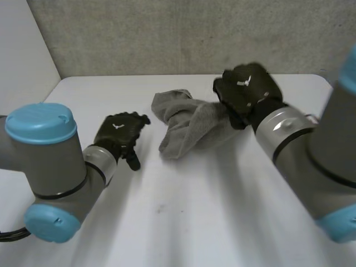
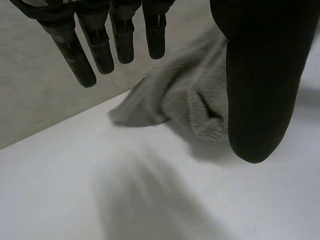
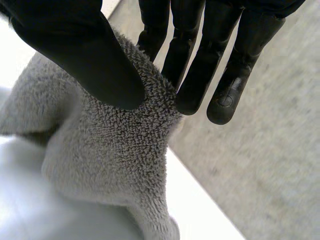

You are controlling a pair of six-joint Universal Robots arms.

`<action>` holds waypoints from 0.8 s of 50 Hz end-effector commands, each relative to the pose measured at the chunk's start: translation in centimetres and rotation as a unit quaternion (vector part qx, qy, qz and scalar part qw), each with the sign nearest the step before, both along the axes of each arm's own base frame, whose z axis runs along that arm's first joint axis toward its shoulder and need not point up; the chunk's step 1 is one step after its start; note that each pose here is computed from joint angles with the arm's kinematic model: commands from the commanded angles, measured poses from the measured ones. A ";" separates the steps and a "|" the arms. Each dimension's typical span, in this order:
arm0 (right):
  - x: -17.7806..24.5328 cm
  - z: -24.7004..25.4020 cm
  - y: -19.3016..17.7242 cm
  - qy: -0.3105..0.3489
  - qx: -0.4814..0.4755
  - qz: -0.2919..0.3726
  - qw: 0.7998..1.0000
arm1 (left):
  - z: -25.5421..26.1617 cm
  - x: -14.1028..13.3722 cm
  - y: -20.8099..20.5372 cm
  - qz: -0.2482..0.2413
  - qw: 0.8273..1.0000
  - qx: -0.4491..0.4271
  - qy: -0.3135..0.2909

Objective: Fold the towel.

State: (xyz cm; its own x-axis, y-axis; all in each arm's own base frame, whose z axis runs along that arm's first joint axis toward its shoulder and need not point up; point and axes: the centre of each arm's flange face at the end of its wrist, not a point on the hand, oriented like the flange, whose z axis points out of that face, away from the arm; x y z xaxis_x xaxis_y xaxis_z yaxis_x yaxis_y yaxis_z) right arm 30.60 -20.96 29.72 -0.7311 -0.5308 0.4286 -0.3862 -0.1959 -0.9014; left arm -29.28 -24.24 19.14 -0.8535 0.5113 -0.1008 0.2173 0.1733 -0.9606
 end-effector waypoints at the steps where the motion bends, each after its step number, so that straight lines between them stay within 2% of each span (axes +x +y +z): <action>1: -1.3 3.5 2.3 -0.016 -0.018 0.014 1.000 | -0.1 -1.2 1.7 -0.082 0.996 0.008 0.026; 4: -1.4 3.7 2.4 -0.016 -0.019 0.013 1.000 | -0.5 -1.9 2.4 -0.099 0.994 0.020 0.036; 15: -2.4 4.8 2.9 -0.024 -0.029 -0.019 0.999 | -2.1 -4.4 2.1 -0.108 0.988 0.043 0.104; 23: -3.2 6.5 3.8 -0.039 -0.050 -0.024 0.998 | -3.1 -6.2 1.6 -0.114 0.986 0.031 0.120; 25: -3.4 6.7 3.9 -0.038 -0.052 -0.027 0.998 | -3.0 -5.8 0.6 -0.070 0.990 0.010 0.120; 26: -3.4 6.7 3.9 -0.038 -0.052 -0.027 0.998 | -3.0 -5.8 0.6 -0.070 0.990 0.010 0.120; 27: -3.5 6.5 3.7 -0.034 -0.050 -0.031 0.998 | -2.8 -5.2 0.0 -0.034 0.993 -0.003 0.115; 28: -3.7 6.1 3.4 -0.026 -0.046 -0.036 0.998 | -2.8 -5.2 0.0 -0.033 0.993 -0.003 0.115; 30: -3.9 5.6 3.0 -0.015 -0.038 -0.043 0.998 | -1.7 -3.8 -0.9 0.028 0.993 -0.024 0.111; 35: -4.1 3.0 3.0 0.029 0.011 -0.036 0.999 | 1.9 -1.6 0.0 0.051 0.991 -0.047 0.111; 40: -3.6 0.4 2.4 0.058 0.054 -0.035 0.996 | 5.3 -0.1 2.6 0.041 0.993 -0.069 0.083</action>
State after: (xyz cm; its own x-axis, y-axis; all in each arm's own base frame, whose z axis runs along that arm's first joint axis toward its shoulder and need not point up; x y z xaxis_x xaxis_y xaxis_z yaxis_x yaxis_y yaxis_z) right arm 26.62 -18.07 33.20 -0.7529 -0.4742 0.4564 -0.4346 -0.1626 -0.8858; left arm -31.76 -24.66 19.89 -0.9003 0.4313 0.0585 -0.0159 0.1017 -0.9947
